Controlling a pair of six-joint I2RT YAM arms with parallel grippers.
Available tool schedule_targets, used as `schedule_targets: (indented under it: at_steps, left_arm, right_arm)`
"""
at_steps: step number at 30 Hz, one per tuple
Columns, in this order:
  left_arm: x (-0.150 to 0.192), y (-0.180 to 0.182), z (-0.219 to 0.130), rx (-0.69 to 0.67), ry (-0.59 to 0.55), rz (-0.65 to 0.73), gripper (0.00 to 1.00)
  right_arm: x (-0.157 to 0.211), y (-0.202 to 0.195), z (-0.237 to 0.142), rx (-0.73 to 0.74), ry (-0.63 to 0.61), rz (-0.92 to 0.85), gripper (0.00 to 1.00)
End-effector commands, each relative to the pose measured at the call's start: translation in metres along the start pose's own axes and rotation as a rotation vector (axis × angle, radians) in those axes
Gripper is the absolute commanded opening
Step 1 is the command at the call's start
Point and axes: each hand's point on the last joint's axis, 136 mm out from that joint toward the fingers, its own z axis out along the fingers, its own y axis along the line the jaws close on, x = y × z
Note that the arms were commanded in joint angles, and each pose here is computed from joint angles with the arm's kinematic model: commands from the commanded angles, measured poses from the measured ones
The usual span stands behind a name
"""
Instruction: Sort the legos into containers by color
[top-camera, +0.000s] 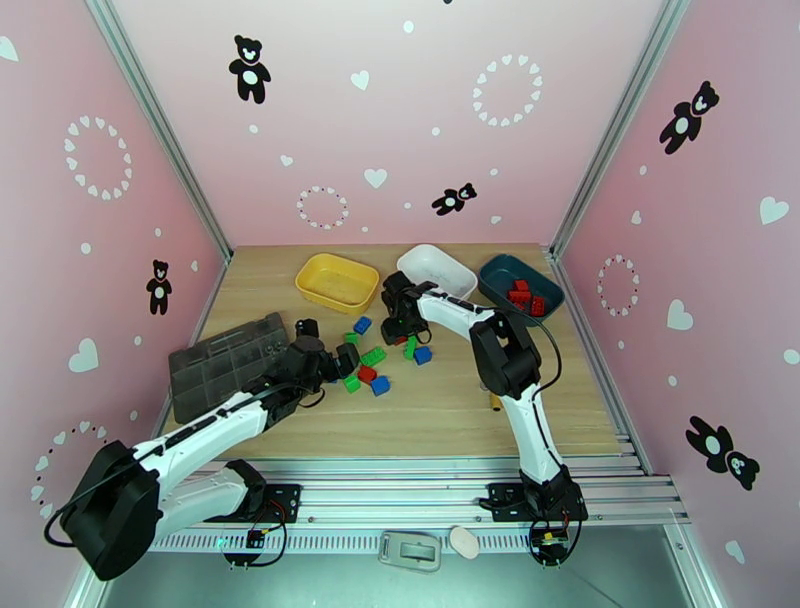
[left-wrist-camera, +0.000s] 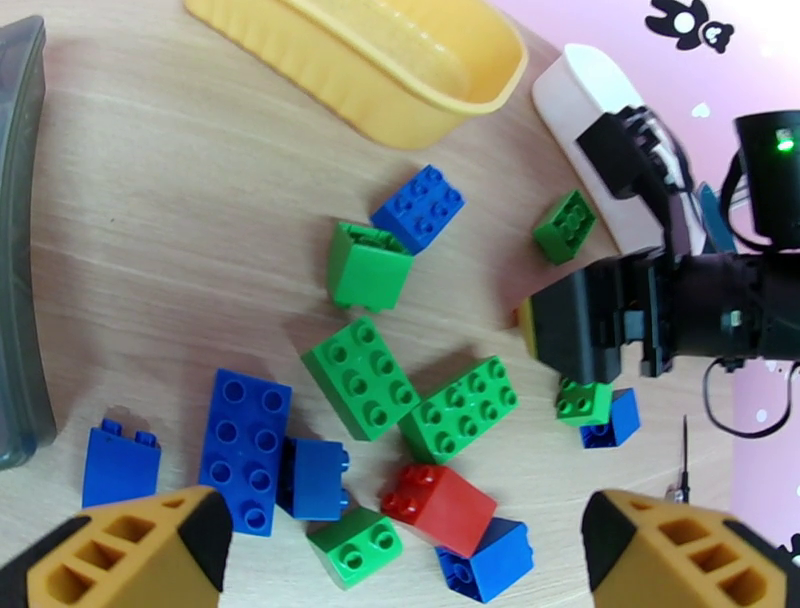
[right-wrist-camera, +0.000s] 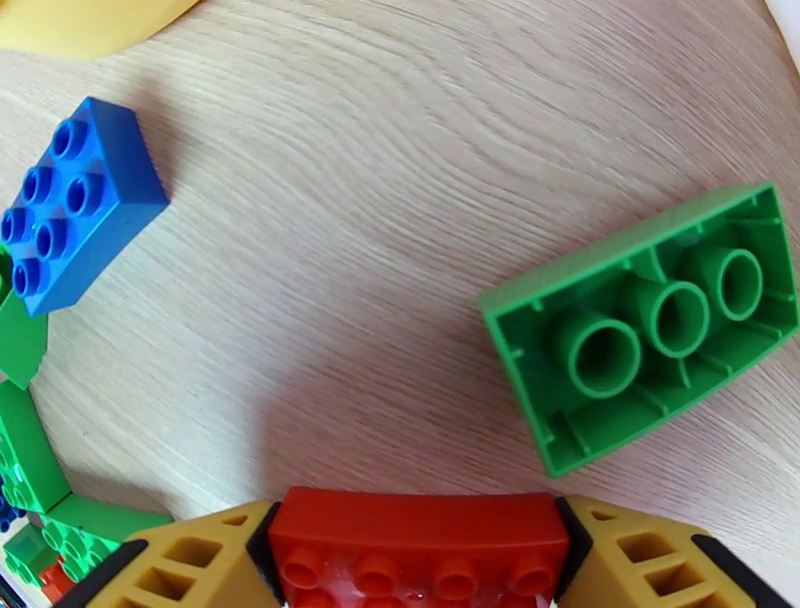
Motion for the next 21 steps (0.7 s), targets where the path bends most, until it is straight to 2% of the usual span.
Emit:
schedule_targets:
  at_steps: [1,10,15,17,21]
  left_arm:
    - [-0.010,-0.018,0.006,0.049,0.000,-0.007,0.98]
    - [-0.017,-0.067,0.036,0.191,0.061,-0.013,0.98]
    - [-0.023,-0.096,0.055,0.272,0.090,-0.045,0.98]
    - [-0.033,-0.123,0.064,0.338,0.102,-0.055,0.99]
    - [-0.025,-0.170,0.086,0.434,0.175,-0.036,0.98]
  right_arm:
    - [-0.004,0.001,-0.011,0.010,-0.018,0.017,0.64]
    - [-0.013,-0.010,-0.061,-0.026,-0.133,0.097,0.59]
    - [-0.006,-0.051,-0.084,-0.017,-0.168,0.210,0.58]
    - [-0.001,-0.074,-0.094,-0.006,-0.183,0.268,0.58]
    - [0.008,-0.121,-0.117,0.002,-0.245,0.394,0.57]
